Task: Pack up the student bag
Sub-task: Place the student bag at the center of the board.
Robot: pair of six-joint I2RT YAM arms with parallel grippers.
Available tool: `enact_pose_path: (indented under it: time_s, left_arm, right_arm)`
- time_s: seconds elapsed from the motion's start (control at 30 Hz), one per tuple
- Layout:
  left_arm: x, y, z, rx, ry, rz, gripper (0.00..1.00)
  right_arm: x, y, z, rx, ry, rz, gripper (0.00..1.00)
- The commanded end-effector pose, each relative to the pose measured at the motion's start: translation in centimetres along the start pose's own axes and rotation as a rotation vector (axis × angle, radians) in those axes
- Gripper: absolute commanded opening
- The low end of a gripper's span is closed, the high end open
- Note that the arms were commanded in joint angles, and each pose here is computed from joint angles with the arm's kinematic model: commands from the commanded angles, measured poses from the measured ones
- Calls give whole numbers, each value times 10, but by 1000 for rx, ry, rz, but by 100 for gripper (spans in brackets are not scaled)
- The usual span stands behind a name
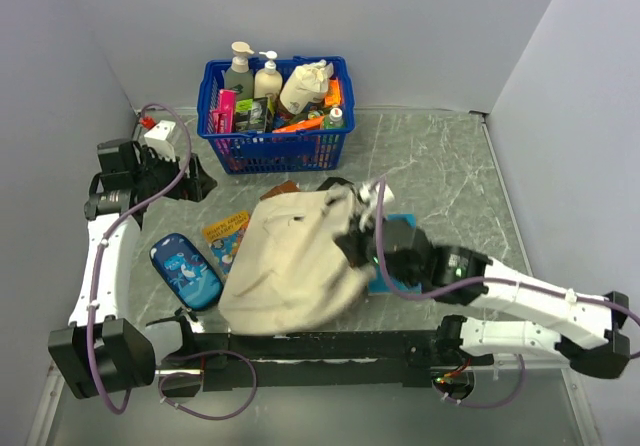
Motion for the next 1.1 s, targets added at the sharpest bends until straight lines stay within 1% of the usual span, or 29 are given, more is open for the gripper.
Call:
enact_pose_path:
  time_s: [0.0, 0.03, 0.07, 0.1, 0.13, 0.17, 0.2, 0.23, 0.37, 0.4, 0.47, 0.53, 0.57, 0.6, 0.63, 0.67, 0.7, 0.73, 0.77, 0.8, 0.83, 0.9, 0.93, 1.07]
  left_arm:
    - [-10, 6, 2, 34, 39, 102, 96]
    - [-14, 7, 1, 45, 54, 119, 96]
    - [-18, 10, 2, 59, 70, 128, 96]
    - [-28, 16, 7, 93, 101, 165, 96]
    - [-33, 19, 8, 100, 123, 178, 96]
    - [-38, 22, 10, 111, 143, 185, 96]
    - [-52, 30, 15, 135, 186, 228, 96]
    - [-58, 33, 17, 142, 210, 249, 96]
    - [-85, 52, 26, 200, 282, 344, 96]
    - [-93, 59, 32, 230, 300, 372, 96]
    - [-101, 68, 35, 234, 336, 400, 96]
    - [-110, 79, 47, 254, 392, 441, 96]
    - [-114, 84, 47, 234, 421, 458, 96]
    - [-117, 89, 52, 236, 457, 486, 97]
    - [-119, 92, 54, 233, 470, 502, 98]
    - [-120, 95, 56, 232, 480, 520, 98]
    - [-118, 103, 61, 255, 509, 549, 98]
    - [-118, 106, 63, 264, 524, 577, 97]
    - [-119, 108, 67, 272, 533, 623, 97]
    - [-117, 114, 73, 285, 564, 646, 96]
    - [-118, 116, 75, 293, 584, 665, 96]
    - [-117, 124, 82, 310, 631, 688, 97]
    - [-117, 127, 83, 308, 651, 693, 97]
    - [-111, 143, 94, 325, 719, 700, 99]
  right_arm:
    - [-27, -15, 105, 212, 166, 149, 20]
    - [-32, -21, 117, 232, 178, 158, 27]
    - [-35, -27, 132, 278, 184, 171, 33]
    - [-39, -29, 145, 305, 194, 188, 42]
    - [-41, -34, 147, 299, 200, 185, 63]
    - [-44, -37, 147, 296, 199, 200, 72]
    - [-48, -42, 145, 307, 183, 217, 82]
    - [-50, -45, 141, 295, 176, 227, 85]
    - [-60, -57, 111, 250, 121, 289, 87]
    - [-63, -61, 95, 208, 128, 320, 87]
    - [-69, -65, 85, 192, 124, 358, 87]
    - [-70, -61, 67, 136, 157, 348, 84]
    - [-70, -58, 62, 121, 156, 341, 83]
    - [-80, -53, 54, 103, 191, 378, 80]
    - [-75, -44, 54, 136, 215, 317, 79]
    - [-75, -35, 47, 105, 248, 293, 77]
    - [-83, -27, 45, 105, 282, 300, 74]
    - [-82, -13, 47, 130, 290, 285, 73]
    - [-78, -4, 43, 128, 309, 238, 72]
    - [-78, 2, 39, 125, 315, 231, 70]
    - [-78, 15, 41, 154, 310, 231, 70]
    - [-76, 26, 33, 152, 304, 222, 70]
    - [-80, 37, 36, 174, 307, 237, 70]
    - [-85, 58, 36, 175, 359, 218, 69]
Point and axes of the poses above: each gripper's point midway between its finger pads, its own y axis out along the fingers, its own x axis along the line the jaws close on, z = x × y, the point moved 8 cm from there along -y, back along the fingers, and after that the axes turned 12 degrees about -y, right-handed, at the moved point
